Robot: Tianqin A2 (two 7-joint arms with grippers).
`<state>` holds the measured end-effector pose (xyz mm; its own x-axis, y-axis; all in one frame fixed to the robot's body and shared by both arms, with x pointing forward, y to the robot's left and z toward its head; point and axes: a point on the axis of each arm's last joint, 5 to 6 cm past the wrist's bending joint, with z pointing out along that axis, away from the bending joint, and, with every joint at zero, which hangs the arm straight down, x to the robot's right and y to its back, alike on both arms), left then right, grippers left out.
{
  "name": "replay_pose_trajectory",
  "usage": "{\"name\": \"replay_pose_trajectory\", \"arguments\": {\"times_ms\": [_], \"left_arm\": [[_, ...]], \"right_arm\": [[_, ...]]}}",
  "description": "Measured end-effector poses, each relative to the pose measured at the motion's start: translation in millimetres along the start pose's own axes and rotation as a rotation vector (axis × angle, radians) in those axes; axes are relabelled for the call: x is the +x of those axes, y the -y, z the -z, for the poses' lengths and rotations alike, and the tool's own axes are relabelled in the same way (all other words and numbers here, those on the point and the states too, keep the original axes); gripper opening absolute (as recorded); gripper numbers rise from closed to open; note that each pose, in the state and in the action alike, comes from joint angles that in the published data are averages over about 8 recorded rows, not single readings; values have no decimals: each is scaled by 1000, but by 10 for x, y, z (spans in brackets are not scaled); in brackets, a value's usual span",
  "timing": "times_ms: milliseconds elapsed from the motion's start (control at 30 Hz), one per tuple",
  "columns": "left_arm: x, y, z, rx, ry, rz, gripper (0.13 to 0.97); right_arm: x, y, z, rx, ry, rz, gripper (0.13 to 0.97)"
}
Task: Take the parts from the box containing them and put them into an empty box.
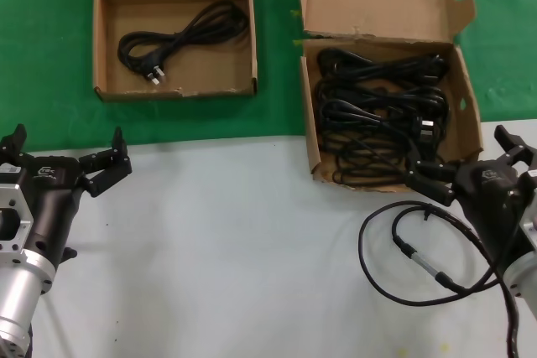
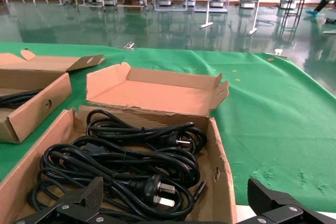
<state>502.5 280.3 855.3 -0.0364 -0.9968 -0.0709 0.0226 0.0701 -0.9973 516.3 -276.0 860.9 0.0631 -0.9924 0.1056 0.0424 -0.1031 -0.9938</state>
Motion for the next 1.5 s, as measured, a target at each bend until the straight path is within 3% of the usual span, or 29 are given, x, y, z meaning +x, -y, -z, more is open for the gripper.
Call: {"name": "replay_pose_trajectory", "arguments": {"times_ms": [1500], "left_arm": [[0, 0, 0, 0, 0, 0, 966]], "right_arm": [[0, 0, 0, 0, 0, 0, 966]]}}
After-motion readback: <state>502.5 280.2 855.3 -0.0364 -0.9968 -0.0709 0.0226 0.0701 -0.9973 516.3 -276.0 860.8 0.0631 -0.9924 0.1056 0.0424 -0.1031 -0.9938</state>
